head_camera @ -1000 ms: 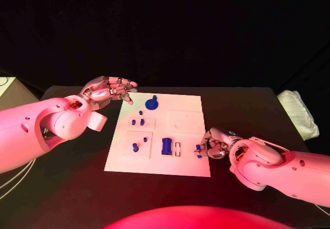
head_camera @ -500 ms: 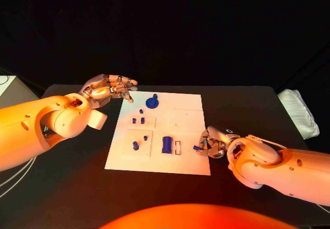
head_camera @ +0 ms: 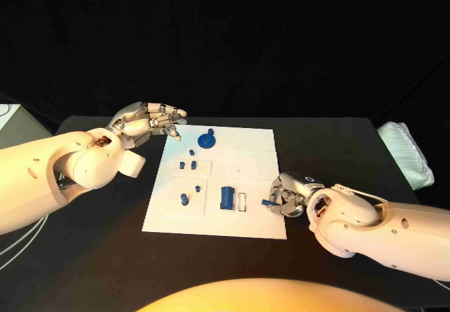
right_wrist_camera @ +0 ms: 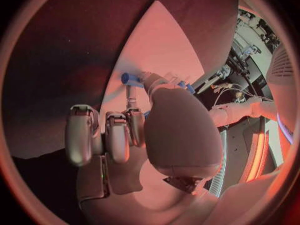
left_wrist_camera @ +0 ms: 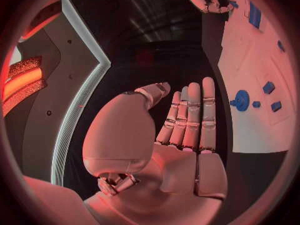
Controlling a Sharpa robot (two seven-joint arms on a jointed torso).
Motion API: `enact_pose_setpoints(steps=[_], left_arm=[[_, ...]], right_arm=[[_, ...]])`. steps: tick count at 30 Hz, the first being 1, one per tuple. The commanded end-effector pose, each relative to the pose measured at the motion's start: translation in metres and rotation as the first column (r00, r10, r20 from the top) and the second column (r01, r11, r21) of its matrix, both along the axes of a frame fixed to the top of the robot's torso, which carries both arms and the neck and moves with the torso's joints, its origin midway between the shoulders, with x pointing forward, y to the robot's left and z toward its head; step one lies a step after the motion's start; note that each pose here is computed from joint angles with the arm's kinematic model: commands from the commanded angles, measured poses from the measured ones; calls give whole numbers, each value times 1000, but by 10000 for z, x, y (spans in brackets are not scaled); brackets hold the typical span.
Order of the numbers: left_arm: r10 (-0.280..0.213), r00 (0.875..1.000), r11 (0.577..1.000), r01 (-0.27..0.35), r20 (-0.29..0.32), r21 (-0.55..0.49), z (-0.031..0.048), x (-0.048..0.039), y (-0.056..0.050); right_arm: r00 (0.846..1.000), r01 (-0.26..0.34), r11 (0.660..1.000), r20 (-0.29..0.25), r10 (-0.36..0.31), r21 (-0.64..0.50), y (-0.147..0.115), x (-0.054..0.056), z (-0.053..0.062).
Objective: Assemble the parts on the task board
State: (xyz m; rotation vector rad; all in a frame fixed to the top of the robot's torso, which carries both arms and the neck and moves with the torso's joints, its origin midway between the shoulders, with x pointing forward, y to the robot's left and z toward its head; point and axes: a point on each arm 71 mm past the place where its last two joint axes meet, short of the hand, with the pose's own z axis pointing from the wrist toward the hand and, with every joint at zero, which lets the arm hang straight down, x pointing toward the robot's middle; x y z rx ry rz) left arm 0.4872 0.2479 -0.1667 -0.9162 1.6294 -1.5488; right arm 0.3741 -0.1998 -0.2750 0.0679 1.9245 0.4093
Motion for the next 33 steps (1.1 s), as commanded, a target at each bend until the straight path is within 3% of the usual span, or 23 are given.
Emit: enact_pose_setpoints(steps=[1,10,15,22,33], left_arm=[[-12,1000,1000,12,3,-12,10,-8,-17],[-12,1000,1000,12,3,-13,10,-8,-19],[-12,1000,1000,12,2,-12,10,-8,-21],[-14,1000,1000,15,2,-13,11,-11,-27],[-18,1000,1000,18,-1,-13,11,-15,-35]], right_arm=[[999,32,999,-23,-32,5,-30,-47,-71],[997,73,979,23,-79,191,40,-59,115],[995,96,956,11,-103,276,108,-50,192],[993,118,948,-59,-105,294,190,-25,154],[985,114,964,-151,-79,240,349,13,18]])
